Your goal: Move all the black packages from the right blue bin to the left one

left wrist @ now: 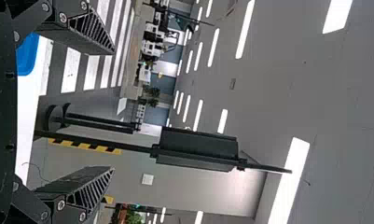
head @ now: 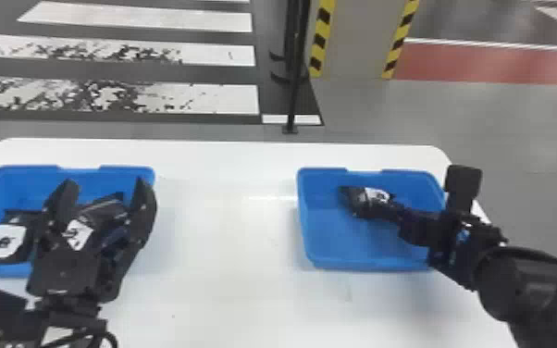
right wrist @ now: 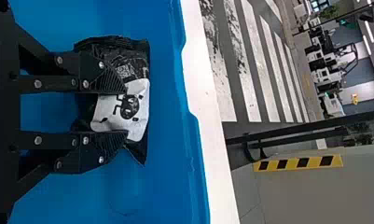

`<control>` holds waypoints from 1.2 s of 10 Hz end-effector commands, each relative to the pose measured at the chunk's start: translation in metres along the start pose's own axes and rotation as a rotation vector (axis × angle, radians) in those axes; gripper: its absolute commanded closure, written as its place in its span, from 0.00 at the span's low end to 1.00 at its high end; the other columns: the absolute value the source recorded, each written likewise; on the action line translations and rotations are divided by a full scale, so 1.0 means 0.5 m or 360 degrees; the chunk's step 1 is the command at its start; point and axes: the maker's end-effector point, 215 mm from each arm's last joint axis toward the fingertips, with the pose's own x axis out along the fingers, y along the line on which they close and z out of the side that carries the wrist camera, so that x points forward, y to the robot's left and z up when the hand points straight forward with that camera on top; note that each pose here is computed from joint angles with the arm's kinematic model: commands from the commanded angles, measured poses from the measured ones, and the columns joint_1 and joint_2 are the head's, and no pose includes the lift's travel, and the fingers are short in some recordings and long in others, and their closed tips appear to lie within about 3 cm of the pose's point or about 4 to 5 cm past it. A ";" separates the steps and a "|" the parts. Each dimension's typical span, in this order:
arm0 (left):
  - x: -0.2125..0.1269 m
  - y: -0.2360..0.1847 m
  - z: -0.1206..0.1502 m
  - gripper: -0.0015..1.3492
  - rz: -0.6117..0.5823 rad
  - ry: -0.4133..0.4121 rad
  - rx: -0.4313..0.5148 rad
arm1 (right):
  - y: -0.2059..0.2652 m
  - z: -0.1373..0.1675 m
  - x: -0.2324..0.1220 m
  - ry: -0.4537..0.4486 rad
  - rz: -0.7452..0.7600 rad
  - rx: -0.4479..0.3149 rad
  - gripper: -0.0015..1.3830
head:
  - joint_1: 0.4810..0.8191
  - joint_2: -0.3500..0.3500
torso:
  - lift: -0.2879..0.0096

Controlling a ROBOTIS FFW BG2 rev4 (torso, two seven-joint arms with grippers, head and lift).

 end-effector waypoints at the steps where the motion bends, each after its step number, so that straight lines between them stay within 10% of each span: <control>1: 0.000 0.002 -0.003 0.15 0.0002 0.0006 0.0000 | 0.011 -0.006 0.001 -0.0010 0.0040 0.0050 0.85 | 0.63 0.36 | 0.40; 5: -0.004 -0.006 0.030 0.15 0.0019 -0.0094 -0.0134 | 0.065 0.012 -0.034 -0.0159 0.0202 0.0140 0.86 | 0.63 0.39 | 0.40; 8: 0.003 -0.060 0.081 0.15 -0.0028 -0.0203 -0.0413 | 0.250 0.133 -0.102 -0.0369 0.0615 0.0156 0.86 | 0.63 0.42 | 0.40; 12: 0.034 -0.209 0.002 0.15 -0.0322 0.0107 -0.0544 | 0.570 0.084 -0.158 -0.0249 0.1260 0.0259 0.86 | 0.63 0.56 | 0.40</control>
